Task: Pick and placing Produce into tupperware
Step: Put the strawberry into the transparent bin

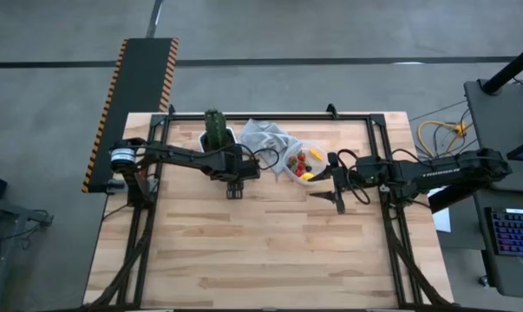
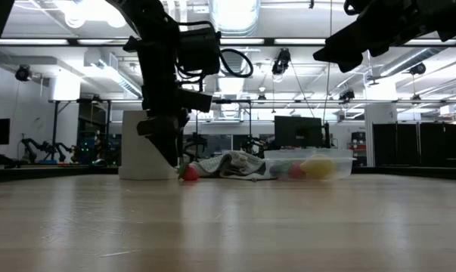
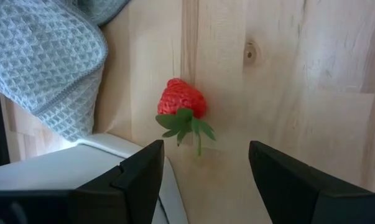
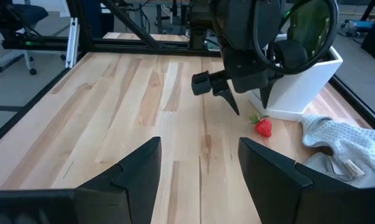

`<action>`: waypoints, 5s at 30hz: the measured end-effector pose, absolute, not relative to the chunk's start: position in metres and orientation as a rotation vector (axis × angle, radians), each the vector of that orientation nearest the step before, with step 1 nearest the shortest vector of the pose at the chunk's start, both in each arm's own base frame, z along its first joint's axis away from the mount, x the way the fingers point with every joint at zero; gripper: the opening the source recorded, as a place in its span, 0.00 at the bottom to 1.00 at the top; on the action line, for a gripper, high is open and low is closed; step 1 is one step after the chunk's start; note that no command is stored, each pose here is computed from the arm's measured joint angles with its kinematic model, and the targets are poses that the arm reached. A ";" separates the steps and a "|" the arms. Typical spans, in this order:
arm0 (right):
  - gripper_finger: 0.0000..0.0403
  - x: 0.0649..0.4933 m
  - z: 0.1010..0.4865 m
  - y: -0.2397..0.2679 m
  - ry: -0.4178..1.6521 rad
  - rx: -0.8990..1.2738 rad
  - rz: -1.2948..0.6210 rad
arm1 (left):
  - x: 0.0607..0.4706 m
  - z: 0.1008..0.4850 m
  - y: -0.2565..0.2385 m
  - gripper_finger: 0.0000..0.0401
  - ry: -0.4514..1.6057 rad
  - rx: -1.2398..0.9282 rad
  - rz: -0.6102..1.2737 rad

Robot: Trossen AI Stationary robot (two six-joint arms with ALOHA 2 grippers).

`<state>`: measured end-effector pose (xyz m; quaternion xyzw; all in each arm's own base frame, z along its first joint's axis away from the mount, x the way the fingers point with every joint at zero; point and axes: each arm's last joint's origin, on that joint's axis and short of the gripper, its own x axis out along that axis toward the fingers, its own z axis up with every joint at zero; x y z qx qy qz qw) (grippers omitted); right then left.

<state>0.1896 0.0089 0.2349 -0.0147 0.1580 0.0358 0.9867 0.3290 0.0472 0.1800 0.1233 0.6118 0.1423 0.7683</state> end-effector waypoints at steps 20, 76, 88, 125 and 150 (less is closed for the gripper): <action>0.52 0.190 0.235 0.009 0.317 -0.029 0.072 | 0.332 0.178 0.033 0.55 1.302 0.229 0.241; 0.52 0.189 0.232 0.009 0.349 -0.003 0.068 | 0.340 0.140 0.017 0.55 1.387 0.491 0.531; 0.52 0.189 0.232 0.009 0.349 -0.003 0.068 | 0.342 0.140 0.020 0.55 1.366 0.481 0.540; 0.52 0.189 0.232 0.009 0.349 -0.003 0.068 | 0.343 0.139 0.022 0.00 1.387 0.510 0.482; 0.52 0.188 0.231 0.009 0.360 -0.003 0.069 | 0.347 0.145 0.022 0.00 1.370 0.527 0.501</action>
